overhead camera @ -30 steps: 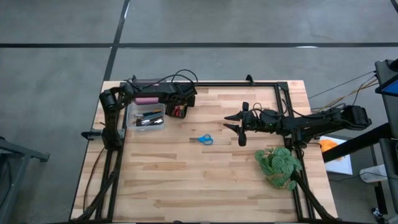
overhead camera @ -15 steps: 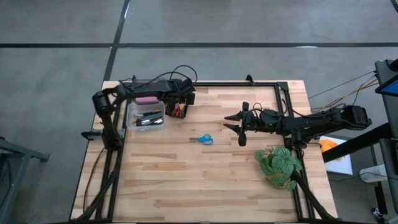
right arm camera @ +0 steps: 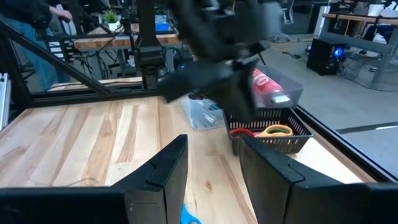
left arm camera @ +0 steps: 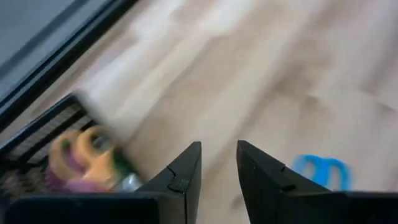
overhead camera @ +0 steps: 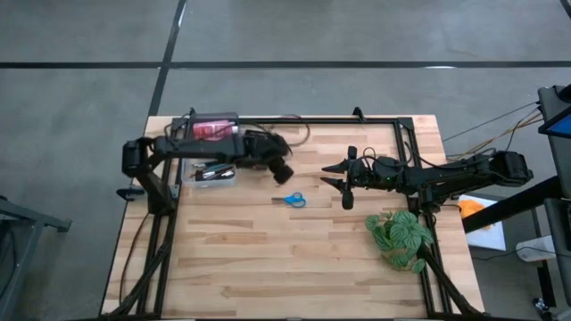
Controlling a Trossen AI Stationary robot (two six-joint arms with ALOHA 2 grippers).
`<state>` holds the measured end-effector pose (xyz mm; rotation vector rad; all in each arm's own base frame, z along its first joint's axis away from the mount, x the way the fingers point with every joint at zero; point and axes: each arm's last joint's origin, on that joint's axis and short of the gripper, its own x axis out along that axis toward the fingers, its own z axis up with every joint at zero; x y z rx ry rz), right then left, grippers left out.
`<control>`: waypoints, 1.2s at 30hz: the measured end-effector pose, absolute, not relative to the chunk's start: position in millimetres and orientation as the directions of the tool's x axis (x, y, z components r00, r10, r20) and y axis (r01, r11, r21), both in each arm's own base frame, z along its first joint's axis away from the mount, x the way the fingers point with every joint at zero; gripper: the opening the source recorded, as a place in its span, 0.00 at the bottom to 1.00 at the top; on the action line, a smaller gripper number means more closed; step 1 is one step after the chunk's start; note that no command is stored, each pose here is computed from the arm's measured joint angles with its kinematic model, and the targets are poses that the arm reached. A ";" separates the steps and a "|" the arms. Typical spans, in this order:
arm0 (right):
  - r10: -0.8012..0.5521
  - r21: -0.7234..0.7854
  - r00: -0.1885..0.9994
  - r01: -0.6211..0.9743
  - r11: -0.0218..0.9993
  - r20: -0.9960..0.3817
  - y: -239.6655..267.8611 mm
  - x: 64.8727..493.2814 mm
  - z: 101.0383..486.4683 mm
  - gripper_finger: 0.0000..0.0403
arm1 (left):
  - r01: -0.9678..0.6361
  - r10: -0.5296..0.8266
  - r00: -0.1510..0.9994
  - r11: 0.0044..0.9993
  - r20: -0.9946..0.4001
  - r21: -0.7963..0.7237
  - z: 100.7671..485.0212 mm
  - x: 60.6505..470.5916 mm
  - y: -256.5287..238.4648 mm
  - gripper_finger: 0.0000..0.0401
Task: Pick & Place Paint Supplies
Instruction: Put the blue scissors into the right black bin
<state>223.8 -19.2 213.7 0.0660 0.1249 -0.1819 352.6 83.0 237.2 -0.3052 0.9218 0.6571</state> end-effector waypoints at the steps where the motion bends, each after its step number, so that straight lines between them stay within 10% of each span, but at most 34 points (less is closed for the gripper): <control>1: -0.177 0.054 0.976 0.185 0.981 -0.129 -19.3 223.8 213.7 0.35 | -0.598 0.377 0.459 0.801 -0.804 0.034 238.0 356.5 75.0 0.26; 14: -0.177 0.054 0.976 0.185 0.981 -0.131 -19.3 223.7 213.5 0.35 | -0.090 0.112 0.623 0.993 -0.774 0.071 211.5 392.4 27.3 0.26; 36: -0.177 0.053 0.975 0.186 0.981 -0.135 -19.3 223.6 213.0 0.35 | -0.034 0.026 0.501 0.999 -0.865 0.010 123.8 413.1 46.4 0.26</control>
